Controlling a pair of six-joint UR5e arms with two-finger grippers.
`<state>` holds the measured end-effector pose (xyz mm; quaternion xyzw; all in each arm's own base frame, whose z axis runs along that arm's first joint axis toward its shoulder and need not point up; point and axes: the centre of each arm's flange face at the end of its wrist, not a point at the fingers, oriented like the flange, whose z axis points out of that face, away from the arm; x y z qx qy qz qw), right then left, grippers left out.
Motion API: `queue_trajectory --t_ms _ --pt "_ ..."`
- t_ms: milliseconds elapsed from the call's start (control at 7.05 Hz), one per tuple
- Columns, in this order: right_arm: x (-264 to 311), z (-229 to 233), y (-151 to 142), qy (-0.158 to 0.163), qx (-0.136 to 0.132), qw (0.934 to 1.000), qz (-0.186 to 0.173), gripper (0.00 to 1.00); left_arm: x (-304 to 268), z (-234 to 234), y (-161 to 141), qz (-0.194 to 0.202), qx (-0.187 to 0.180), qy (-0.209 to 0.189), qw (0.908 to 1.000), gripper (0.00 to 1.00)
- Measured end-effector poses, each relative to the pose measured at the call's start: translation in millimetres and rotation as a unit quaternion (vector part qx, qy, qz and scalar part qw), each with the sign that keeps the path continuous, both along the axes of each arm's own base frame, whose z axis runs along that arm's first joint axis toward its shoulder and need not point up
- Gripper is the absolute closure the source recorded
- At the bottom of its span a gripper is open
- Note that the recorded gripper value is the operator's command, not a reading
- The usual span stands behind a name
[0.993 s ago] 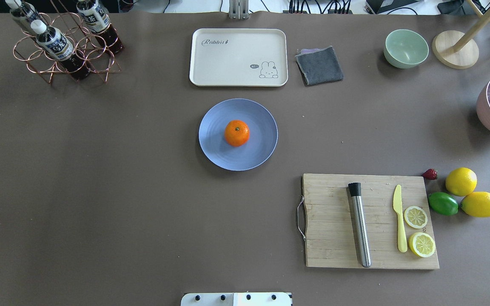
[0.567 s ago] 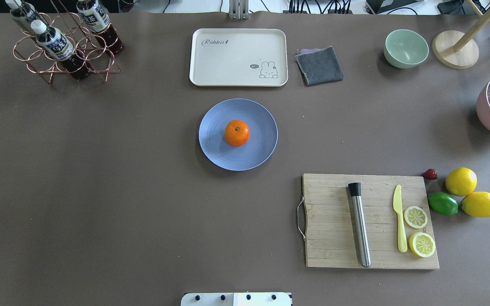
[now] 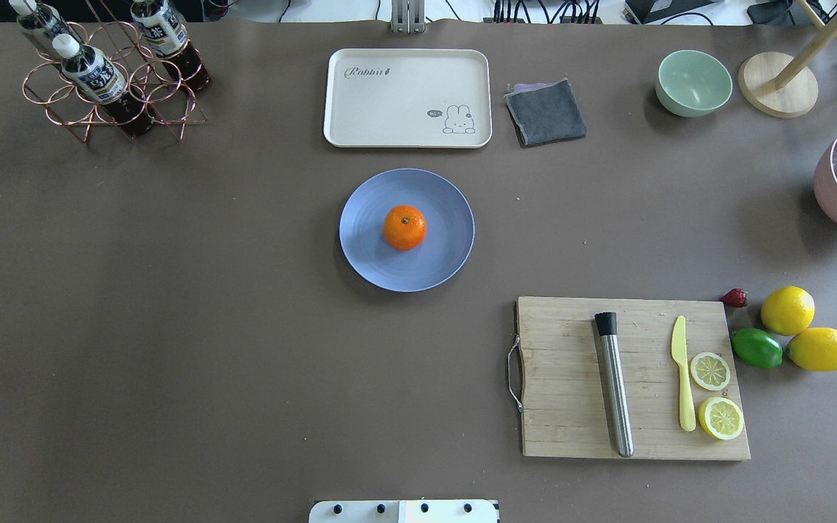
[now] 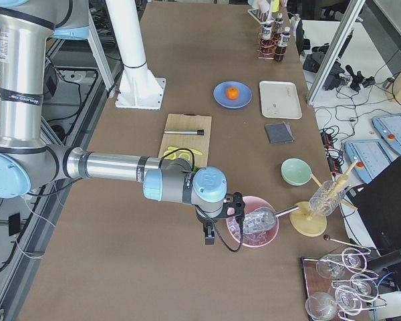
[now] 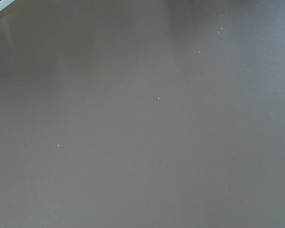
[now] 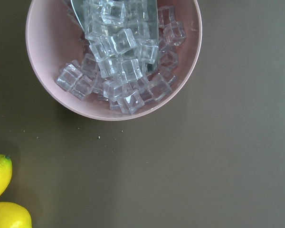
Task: Pick orange to plate
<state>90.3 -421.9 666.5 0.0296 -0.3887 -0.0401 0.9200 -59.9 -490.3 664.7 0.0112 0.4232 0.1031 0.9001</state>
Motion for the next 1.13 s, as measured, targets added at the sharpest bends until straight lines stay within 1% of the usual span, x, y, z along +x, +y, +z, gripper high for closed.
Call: queue_trajectory --t_ms 567,1134 --pt "0.0 -8.9 -1.4 0.0 0.009 1.0 0.0 0.0 0.0 2.1 2.2 0.0 -0.002 0.0 1.0 0.02" --pt "-0.2 -10.1 -1.6 -0.002 0.01 0.9999 0.0 0.0 0.0 2.3 2.6 0.0 -0.002 0.0 1.0 0.02"
